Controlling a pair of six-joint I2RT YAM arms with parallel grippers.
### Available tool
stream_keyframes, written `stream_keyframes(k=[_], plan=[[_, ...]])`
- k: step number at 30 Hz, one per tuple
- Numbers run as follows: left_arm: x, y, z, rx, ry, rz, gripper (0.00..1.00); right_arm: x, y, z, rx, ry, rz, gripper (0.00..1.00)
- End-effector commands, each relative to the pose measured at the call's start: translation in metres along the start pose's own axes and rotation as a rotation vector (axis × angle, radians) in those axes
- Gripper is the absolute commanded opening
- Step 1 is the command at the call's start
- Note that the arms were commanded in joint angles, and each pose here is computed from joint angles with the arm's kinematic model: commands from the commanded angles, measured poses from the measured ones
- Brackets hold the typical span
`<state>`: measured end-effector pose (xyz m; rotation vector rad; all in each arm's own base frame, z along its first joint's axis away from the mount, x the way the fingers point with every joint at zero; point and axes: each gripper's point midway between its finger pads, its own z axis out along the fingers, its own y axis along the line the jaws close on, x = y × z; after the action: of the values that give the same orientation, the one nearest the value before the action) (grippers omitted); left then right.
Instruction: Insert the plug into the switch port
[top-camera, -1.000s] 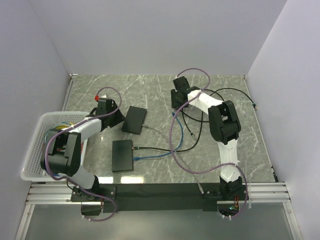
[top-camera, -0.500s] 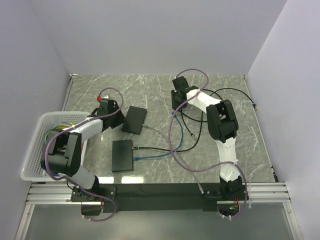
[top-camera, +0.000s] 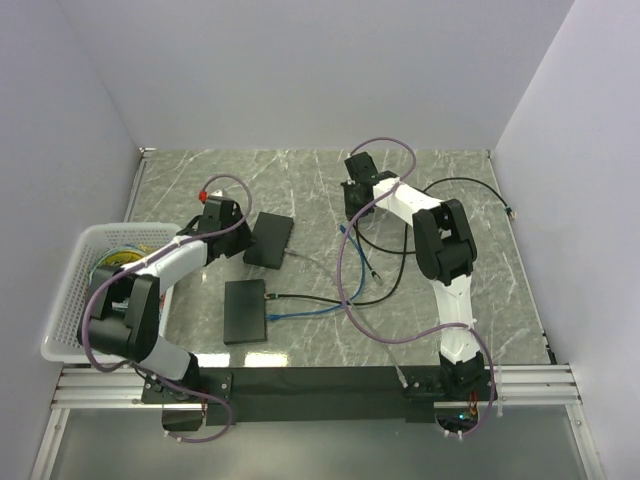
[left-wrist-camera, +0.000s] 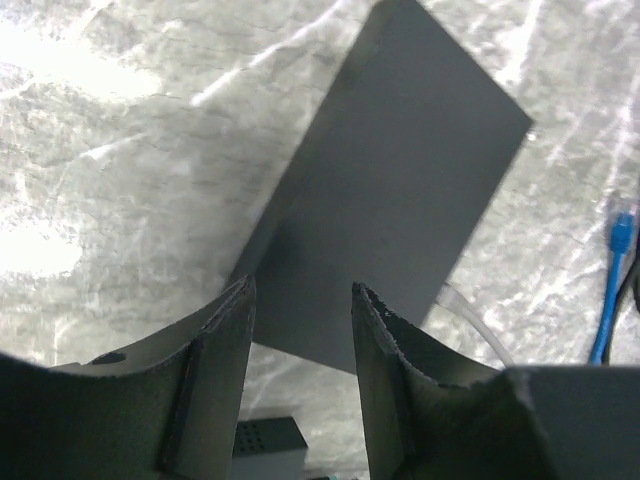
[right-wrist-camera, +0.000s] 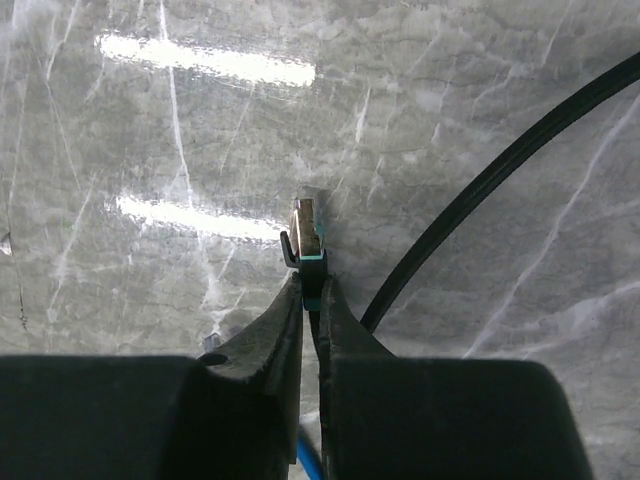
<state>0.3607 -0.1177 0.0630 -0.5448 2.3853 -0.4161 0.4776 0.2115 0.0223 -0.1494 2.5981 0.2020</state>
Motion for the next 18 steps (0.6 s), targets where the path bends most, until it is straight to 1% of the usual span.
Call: stream_keyframes(k=[1,4,5,6,7,8,9,10,12,13,14,16,17,18], plan=[[-0.030,-0.028,-0.023,0.047,-0.101,0.009,0.49,-0.024,0.010,-0.027,-0.062,-0.079,-0.026,0.00],[-0.035,-0.039,-0.035,0.094,-0.134,0.006,0.49,-0.045,0.021,-0.053,-0.126,-0.165,-0.048,0.00],[-0.037,-0.048,-0.043,0.132,-0.150,0.010,0.49,-0.050,0.027,-0.061,-0.155,-0.188,-0.062,0.00],[-0.042,-0.057,-0.047,0.176,-0.173,0.011,0.49,-0.051,0.037,-0.068,-0.221,-0.206,-0.088,0.00],[-0.040,-0.061,-0.049,0.205,-0.178,0.015,0.50,-0.059,0.047,-0.088,-0.280,-0.246,-0.105,0.00],[-0.040,-0.073,-0.059,0.268,-0.184,0.022,0.50,-0.060,0.055,-0.098,-0.331,-0.263,-0.122,0.00],[-0.036,-0.076,-0.061,0.295,-0.183,0.025,0.50,-0.057,0.076,-0.117,-0.467,-0.284,-0.159,0.00],[-0.043,-0.089,-0.068,0.359,-0.216,0.031,0.51,-0.053,0.085,-0.125,-0.529,-0.288,-0.176,0.00],[-0.039,-0.105,-0.081,0.455,-0.213,0.055,0.51,-0.042,0.103,-0.139,-0.668,-0.285,-0.212,0.00],[-0.041,-0.114,-0.087,0.500,-0.231,0.065,0.51,-0.032,0.118,-0.151,-0.788,-0.254,-0.236,0.00],[-0.038,-0.124,-0.097,0.559,-0.225,0.083,0.51,-0.024,0.125,-0.156,-0.856,-0.230,-0.245,0.00],[-0.034,-0.131,-0.104,0.613,-0.226,0.103,0.51,-0.015,0.135,-0.161,-0.955,-0.197,-0.254,0.00],[-0.037,-0.141,-0.116,0.670,-0.256,0.117,0.51,-0.007,0.141,-0.167,-1.027,-0.168,-0.262,0.00],[-0.030,-0.143,-0.118,0.699,-0.242,0.127,0.51,-0.005,0.143,-0.167,-1.056,-0.162,-0.261,0.00]])
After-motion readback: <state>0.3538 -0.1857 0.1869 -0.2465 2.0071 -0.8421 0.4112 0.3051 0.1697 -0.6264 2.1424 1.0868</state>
